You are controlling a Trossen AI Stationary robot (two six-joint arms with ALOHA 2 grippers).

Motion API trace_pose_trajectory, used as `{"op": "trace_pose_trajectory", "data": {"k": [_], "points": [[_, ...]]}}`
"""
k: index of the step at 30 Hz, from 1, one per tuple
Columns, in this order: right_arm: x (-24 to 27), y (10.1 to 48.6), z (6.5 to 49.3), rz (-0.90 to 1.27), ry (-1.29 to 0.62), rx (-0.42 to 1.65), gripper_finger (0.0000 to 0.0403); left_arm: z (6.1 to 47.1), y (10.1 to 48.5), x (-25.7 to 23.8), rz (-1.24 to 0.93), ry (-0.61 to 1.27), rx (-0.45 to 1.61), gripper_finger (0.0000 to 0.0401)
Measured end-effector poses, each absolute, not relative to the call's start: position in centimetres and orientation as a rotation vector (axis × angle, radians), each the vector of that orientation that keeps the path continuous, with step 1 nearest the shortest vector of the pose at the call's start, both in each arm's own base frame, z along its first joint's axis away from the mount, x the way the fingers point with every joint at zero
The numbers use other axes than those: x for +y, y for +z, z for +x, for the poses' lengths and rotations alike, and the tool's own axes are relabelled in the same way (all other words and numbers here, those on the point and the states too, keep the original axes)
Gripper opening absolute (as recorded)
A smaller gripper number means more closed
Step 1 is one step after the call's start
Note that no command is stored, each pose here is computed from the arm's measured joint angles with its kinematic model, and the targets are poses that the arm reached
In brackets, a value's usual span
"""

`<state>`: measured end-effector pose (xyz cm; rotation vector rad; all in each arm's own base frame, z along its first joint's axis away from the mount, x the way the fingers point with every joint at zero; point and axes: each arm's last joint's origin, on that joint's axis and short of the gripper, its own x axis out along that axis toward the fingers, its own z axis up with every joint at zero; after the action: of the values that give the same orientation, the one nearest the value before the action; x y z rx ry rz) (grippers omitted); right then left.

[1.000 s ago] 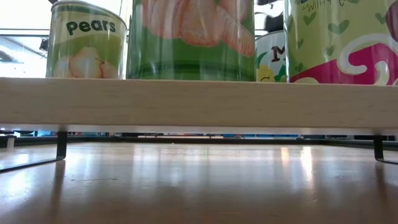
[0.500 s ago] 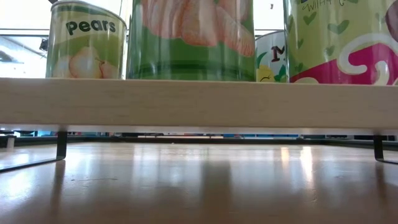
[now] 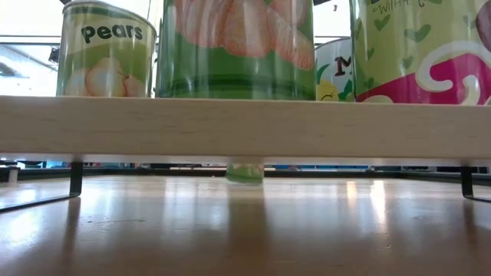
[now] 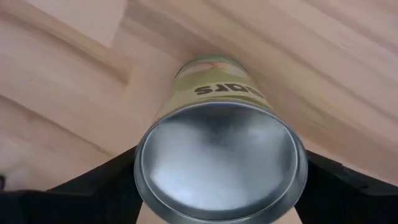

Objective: Pick and place cans onto a shelf
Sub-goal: Put the canned pears on the shelf aligned with the other canned pears

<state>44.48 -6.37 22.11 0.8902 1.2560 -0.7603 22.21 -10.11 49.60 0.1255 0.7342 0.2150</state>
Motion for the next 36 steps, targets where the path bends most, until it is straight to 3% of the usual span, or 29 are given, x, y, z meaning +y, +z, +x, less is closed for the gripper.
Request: {"op": "trace_pose_trajectory", "data": {"k": [12,19,28,36], "points": [[-7.6,21.8,44.8,0.940,-0.751,1.219,0.0374,22.2,49.6,-10.2,0.123,0.212,0.733,0.0355],[-7.5,23.6,44.3,0.946,-0.747,1.195,0.0376,22.2,49.6,-10.2,0.123,0.212,0.734,0.0355],[-7.2,30.1,41.6,0.872,-0.716,1.034,0.0376,22.0,49.7,-10.3,0.104,0.203,0.731,0.0355],[-5.6,38.6,35.3,0.714,-0.762,0.842,0.0376,22.3,49.7,-9.9,0.025,0.252,0.713,0.0355]]}}
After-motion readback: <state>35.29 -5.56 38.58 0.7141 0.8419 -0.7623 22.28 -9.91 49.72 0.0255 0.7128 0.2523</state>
